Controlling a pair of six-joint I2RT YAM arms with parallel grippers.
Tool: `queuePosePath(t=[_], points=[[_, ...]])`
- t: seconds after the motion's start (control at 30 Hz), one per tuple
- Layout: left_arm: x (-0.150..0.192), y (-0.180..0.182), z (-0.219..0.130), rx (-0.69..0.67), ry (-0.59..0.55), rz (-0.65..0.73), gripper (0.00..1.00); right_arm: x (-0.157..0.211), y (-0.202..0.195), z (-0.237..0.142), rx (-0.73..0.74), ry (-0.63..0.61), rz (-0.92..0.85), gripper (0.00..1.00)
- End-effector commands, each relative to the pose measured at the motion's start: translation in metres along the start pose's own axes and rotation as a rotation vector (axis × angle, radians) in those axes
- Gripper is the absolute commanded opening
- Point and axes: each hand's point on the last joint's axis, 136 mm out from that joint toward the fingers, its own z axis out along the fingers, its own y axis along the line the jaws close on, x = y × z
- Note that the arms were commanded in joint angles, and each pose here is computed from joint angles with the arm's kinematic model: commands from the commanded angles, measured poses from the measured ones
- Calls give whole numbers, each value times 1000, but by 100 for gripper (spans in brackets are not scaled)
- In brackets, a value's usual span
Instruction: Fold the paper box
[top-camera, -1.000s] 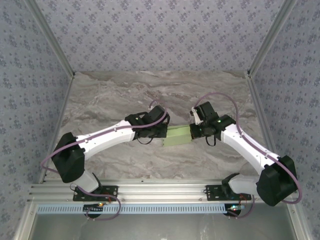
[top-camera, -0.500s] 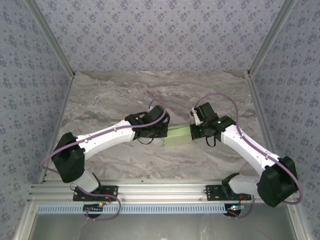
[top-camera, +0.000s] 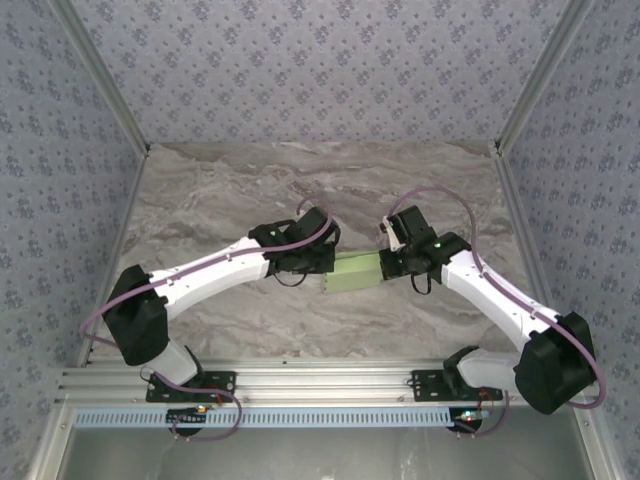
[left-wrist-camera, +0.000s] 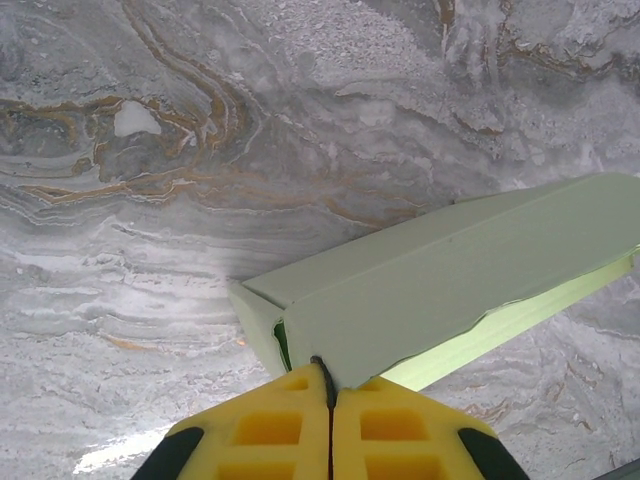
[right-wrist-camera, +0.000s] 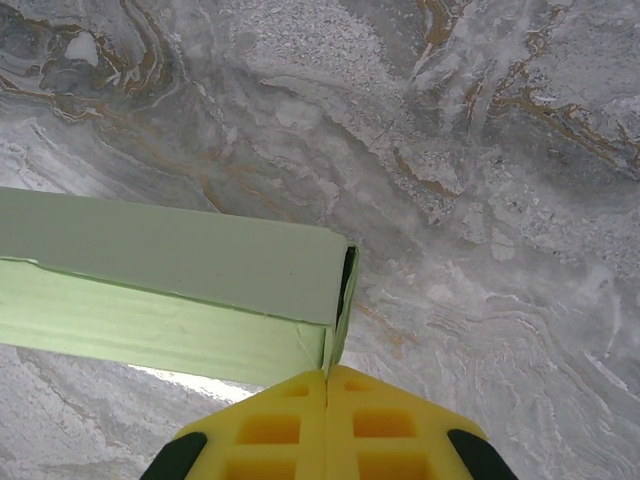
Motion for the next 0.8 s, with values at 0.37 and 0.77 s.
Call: queuePosePath(t=[0.37, 0.77], points=[[12, -3, 19, 41, 40, -17, 6, 6, 3, 1, -10, 13, 10, 0], [31, 20, 34, -123, -17, 127, 5, 10, 4, 3, -25, -2, -20, 0]])
